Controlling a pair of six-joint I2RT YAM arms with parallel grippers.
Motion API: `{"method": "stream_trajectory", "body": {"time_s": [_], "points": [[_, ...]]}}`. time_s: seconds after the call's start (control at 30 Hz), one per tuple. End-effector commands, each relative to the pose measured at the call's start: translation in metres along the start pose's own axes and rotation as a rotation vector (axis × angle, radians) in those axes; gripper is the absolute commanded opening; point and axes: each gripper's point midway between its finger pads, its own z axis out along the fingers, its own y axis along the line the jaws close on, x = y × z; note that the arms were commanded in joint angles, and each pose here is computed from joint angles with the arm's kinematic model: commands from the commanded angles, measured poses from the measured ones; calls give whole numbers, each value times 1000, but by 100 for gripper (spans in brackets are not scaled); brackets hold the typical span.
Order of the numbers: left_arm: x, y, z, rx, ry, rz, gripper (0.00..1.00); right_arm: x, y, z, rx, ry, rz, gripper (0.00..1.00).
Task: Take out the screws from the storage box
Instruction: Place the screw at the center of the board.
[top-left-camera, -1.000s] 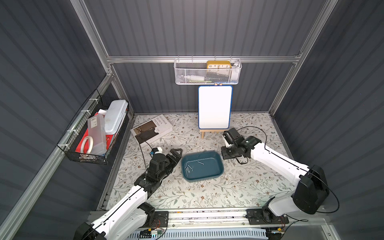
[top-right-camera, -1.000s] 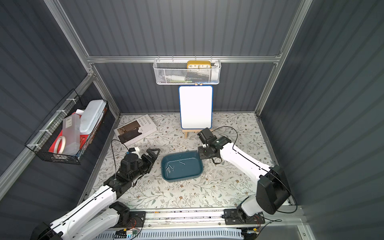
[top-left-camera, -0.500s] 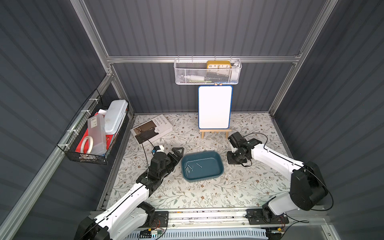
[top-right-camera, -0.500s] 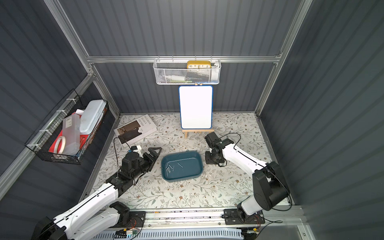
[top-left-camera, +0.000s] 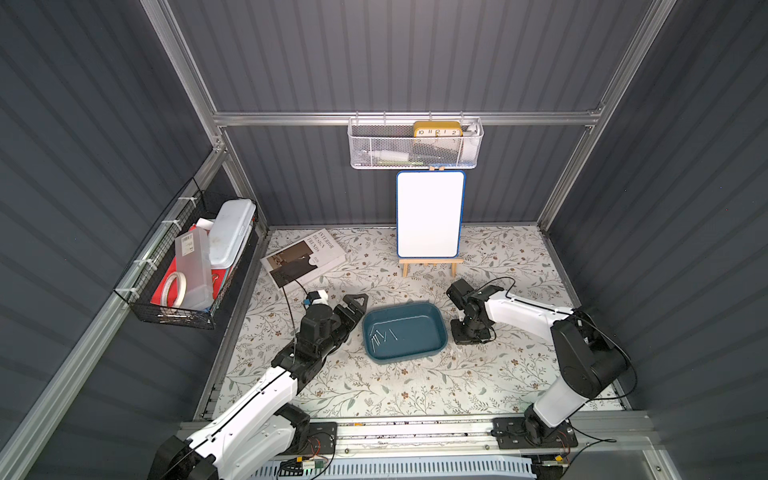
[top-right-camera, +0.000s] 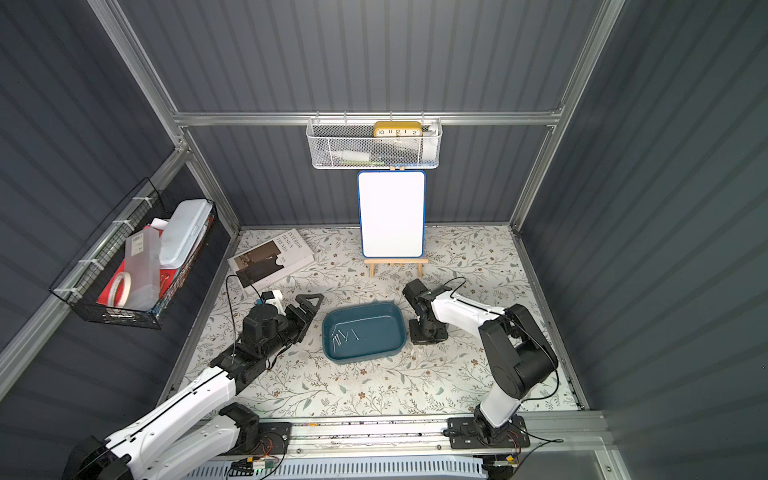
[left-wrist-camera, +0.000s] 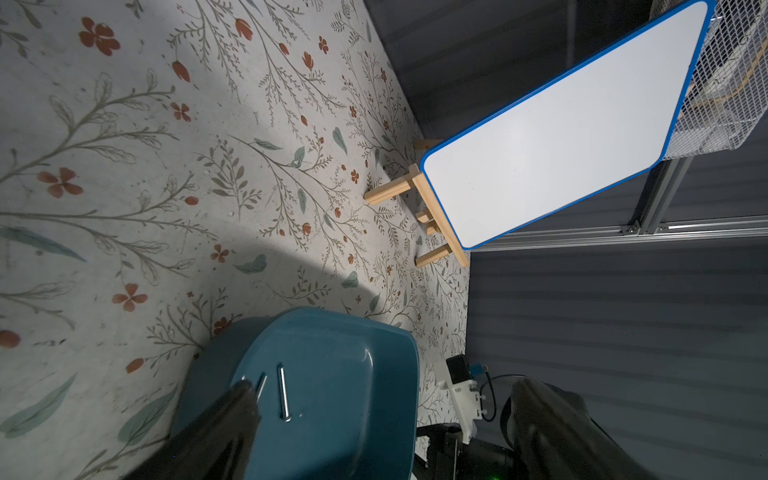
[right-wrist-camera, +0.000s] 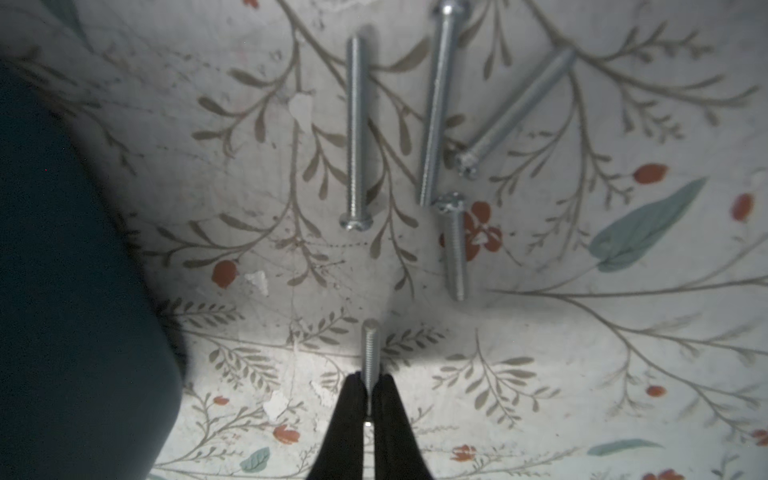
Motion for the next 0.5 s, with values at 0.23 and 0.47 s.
{"method": "stream_trajectory", "body": {"time_s": [0.23, 0.47], "points": [[2, -5, -4, 20, 10, 18, 99, 0, -6, 5, 39, 3, 14, 20], [-5, -13, -11, 41, -30, 29, 99, -11, 2, -30, -15, -75, 5, 26]]}}
